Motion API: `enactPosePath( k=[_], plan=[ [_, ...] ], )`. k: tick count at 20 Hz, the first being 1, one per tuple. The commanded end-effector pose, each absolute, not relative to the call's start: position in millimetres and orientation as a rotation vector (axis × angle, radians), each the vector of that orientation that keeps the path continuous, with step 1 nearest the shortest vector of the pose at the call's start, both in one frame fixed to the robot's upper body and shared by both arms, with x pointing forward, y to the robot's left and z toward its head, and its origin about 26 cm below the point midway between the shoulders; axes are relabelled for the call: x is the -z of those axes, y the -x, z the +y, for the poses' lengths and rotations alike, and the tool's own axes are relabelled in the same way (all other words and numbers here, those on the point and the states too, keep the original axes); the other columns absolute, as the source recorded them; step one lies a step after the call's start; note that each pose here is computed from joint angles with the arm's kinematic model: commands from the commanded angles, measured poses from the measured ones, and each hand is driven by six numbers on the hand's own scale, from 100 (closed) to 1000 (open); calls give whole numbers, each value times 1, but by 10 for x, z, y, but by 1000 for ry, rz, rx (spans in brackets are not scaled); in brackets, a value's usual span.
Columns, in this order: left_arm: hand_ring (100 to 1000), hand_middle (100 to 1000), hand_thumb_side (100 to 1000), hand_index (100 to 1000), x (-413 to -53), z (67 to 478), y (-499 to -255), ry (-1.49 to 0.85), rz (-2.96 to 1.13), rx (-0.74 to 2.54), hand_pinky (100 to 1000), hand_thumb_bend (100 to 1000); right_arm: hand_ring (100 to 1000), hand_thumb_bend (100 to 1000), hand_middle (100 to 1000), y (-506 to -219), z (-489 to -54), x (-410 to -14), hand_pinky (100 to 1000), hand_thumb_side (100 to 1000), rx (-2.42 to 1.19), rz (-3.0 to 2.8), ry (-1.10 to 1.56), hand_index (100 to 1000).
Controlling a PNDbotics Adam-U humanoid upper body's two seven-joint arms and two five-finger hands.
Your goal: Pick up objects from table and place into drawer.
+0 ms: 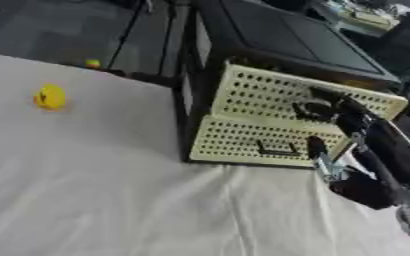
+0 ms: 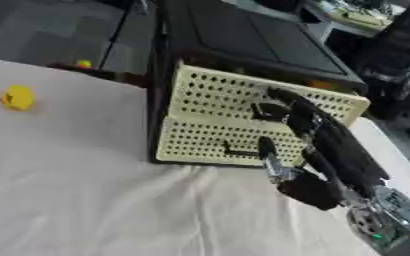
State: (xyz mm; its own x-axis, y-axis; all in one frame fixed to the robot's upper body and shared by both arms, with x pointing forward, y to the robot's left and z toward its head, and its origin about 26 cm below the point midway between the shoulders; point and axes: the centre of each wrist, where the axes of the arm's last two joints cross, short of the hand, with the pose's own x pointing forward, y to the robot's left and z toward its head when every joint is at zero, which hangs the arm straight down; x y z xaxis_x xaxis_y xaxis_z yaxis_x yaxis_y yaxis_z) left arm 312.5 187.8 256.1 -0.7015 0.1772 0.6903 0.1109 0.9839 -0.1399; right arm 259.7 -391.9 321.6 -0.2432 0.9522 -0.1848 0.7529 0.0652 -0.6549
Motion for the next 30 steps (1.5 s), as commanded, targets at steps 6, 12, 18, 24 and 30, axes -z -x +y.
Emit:
enactPosePath(
  k=[6, 12, 18, 24, 30],
  plan=[
    [559, 801, 847, 799, -2622, 1819, -3092, 223, -2385, -82, 651, 100, 984, 100, 976, -2612, -4069, -3319, 834, 1000, -936, -2021, 1770, 948],
    [559, 803, 849, 797, -2615, 1804, -3090, 232, -2392, -78, 654, 100, 987, 100, 982, -2646, -4221, -3325, 851, 1000, -876, -1934, 1842, 951],
    [560, 804, 850, 796, -2614, 1805, -3091, 223, -2397, -78, 655, 100, 960, 100, 958, -2632, -4185, -3286, 818, 1000, -874, -1982, 1778, 936],
    [561, 804, 844, 797, -2593, 1860, -3096, 200, -2384, -103, 653, 100, 888, 100, 890, -2533, -3967, -3066, 768, 1000, -955, -2105, 1647, 909],
    [563, 805, 837, 797, -2552, 1936, -3101, 176, -2370, -146, 651, 100, 843, 100, 848, -2521, -3989, -2879, 729, 1000, -1011, -2289, 1391, 891]
  ],
)
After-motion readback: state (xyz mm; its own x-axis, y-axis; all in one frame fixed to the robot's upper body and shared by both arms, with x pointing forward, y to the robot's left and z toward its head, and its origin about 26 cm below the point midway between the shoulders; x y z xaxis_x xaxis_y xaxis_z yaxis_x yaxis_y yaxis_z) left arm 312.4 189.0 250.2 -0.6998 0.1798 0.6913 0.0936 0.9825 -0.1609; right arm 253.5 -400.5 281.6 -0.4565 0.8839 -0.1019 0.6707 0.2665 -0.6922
